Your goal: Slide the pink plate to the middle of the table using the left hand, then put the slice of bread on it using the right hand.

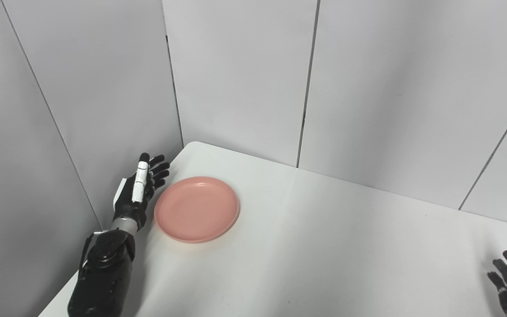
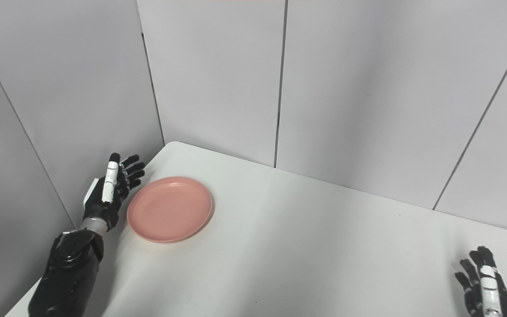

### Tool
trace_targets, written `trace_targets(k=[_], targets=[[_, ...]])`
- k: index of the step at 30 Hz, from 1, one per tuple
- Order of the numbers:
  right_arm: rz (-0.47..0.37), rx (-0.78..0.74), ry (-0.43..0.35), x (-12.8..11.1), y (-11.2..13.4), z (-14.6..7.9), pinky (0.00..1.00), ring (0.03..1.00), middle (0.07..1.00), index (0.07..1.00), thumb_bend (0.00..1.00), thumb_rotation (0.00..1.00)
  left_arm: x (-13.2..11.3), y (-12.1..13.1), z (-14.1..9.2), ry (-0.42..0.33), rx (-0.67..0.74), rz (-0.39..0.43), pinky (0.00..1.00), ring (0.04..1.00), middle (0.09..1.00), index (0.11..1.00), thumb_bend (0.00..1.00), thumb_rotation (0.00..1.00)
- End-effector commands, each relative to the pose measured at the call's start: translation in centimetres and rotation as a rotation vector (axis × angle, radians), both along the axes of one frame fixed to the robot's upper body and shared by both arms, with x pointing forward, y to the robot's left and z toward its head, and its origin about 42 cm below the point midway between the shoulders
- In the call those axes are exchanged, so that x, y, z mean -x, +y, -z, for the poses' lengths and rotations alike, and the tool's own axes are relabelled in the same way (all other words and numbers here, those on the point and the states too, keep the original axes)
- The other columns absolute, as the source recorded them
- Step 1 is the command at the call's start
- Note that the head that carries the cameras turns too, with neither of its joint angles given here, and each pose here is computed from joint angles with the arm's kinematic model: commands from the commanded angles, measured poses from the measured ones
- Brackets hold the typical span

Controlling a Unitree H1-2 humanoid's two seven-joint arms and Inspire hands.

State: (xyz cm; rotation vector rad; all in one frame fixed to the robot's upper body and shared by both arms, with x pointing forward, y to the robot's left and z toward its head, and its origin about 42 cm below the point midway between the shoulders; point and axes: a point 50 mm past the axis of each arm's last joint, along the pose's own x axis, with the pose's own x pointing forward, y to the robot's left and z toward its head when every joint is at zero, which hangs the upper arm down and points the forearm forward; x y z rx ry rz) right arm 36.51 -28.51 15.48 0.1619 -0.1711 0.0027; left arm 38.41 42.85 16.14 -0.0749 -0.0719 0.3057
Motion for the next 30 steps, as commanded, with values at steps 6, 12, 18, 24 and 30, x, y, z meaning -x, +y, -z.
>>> trace_targets(k=[6, 12, 18, 24, 30], targets=[[-0.001, 0.006, -0.073, -0.7, -0.1, -1.8, 0.94, 0.947, 0.955, 0.939, 0.56, 0.81, -1.5, -0.4, -2.1, -0.093, 0.000, 0.165, 0.98, 0.895, 0.851, 0.832, 0.84, 1.00], [0.000, 0.014, -0.071, -0.6, -0.2, -1.8, 0.95, 0.951, 0.961, 0.945, 0.58, 0.82, -2.1, -1.4, -2.0, -0.112, 0.051, 0.235, 0.96, 0.887, 0.862, 0.846, 0.83, 0.99], [-0.005, 0.008, -0.076, -0.6, -0.1, -1.9, 0.97, 0.960, 0.966, 0.942, 0.58, 0.82, -2.7, -1.8, -1.9, -0.128, 0.018, 0.267, 0.95, 0.873, 0.866, 0.862, 0.83, 0.99], [0.001, 0.020, -0.068, -0.7, -0.1, -1.7, 0.99, 0.964, 0.971, 0.950, 0.61, 0.83, -3.6, -3.0, -1.8, -0.135, 0.003, 0.270, 0.93, 0.891, 0.887, 0.883, 0.81, 0.98], [0.008, 0.019, -0.073, -0.7, -0.2, -1.8, 1.00, 0.973, 0.978, 0.957, 0.60, 0.82, -5.3, -5.3, -1.0, -0.098, 0.000, 0.309, 0.89, 0.862, 0.872, 0.867, 0.85, 0.94]])
